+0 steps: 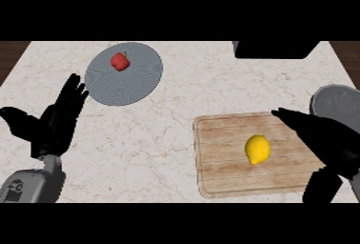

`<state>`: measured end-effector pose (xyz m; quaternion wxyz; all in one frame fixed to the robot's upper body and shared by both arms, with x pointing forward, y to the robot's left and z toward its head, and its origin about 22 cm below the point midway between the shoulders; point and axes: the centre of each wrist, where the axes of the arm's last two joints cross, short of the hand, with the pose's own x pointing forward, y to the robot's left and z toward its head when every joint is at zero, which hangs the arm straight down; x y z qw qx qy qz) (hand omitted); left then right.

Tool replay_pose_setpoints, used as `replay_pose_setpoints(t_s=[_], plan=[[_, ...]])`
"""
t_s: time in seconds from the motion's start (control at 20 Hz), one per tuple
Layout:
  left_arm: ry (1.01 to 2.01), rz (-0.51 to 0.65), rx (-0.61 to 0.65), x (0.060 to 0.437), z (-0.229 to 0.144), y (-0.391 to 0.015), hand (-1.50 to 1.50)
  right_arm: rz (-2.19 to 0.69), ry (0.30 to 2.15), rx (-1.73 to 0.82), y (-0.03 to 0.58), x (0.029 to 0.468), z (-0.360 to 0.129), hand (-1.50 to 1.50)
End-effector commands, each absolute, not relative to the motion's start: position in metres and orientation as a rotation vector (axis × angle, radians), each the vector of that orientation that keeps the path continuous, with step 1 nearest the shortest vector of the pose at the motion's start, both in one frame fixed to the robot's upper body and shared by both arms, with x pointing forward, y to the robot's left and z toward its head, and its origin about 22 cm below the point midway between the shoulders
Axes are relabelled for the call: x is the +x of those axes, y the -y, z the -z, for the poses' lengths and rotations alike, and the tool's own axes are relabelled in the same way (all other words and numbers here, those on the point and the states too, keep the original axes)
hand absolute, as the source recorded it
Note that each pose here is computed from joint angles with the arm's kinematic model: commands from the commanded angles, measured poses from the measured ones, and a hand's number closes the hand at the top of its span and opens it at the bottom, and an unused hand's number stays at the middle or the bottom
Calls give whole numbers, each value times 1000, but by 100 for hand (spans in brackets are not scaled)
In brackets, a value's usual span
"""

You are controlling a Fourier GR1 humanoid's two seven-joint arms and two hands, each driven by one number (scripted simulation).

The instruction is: Pick the lemon from the cutting board and place it in the pan

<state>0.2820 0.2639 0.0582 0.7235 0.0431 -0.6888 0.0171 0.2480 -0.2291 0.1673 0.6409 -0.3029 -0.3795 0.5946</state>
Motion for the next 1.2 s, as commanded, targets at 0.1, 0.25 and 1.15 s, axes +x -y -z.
replay_pose_setpoints(t_s=[0.1, 0.25, 1.15], plan=[[1536, -25, 93, 277, -51, -273, 0, -1442, 752, -852, 190, 237, -166, -150], [1531, -41, 92, 277, -58, -264, 0, -1428, 731, -871, 187, 254, -165, -150], [1498, -56, 86, 274, -50, -272, 0, -1387, 667, -878, 173, 282, -124, -150]])
